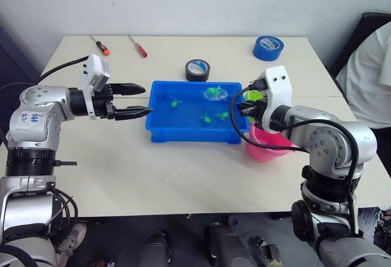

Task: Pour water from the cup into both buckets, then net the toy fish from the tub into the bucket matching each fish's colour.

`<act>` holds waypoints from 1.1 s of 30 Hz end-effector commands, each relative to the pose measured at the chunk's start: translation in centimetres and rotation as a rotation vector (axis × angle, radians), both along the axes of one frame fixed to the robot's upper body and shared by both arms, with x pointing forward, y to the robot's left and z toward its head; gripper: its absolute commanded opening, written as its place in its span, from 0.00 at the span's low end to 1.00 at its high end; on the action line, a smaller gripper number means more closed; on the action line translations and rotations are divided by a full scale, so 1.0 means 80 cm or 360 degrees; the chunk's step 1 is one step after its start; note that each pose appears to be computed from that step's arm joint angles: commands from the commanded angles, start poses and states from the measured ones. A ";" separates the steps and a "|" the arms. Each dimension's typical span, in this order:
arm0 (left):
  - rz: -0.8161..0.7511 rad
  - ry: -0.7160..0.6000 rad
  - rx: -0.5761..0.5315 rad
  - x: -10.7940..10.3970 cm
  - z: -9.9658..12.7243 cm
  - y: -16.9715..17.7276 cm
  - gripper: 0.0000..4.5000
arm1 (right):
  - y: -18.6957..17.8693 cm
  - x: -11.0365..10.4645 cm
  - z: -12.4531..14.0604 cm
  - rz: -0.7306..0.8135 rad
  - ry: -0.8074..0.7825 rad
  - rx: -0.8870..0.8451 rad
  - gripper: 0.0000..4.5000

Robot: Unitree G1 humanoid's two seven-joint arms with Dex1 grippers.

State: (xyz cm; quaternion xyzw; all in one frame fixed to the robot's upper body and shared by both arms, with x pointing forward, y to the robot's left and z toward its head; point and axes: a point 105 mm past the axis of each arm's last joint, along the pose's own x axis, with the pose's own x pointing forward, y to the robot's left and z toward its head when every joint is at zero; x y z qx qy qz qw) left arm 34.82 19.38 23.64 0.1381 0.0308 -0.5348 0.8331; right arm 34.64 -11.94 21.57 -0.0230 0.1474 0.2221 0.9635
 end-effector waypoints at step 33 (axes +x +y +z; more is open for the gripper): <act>-0.0250 -0.0116 -0.0105 0.025 0.039 -0.040 0.86 | -0.157 -0.053 0.035 -0.0271 -0.0346 -0.0875 0.00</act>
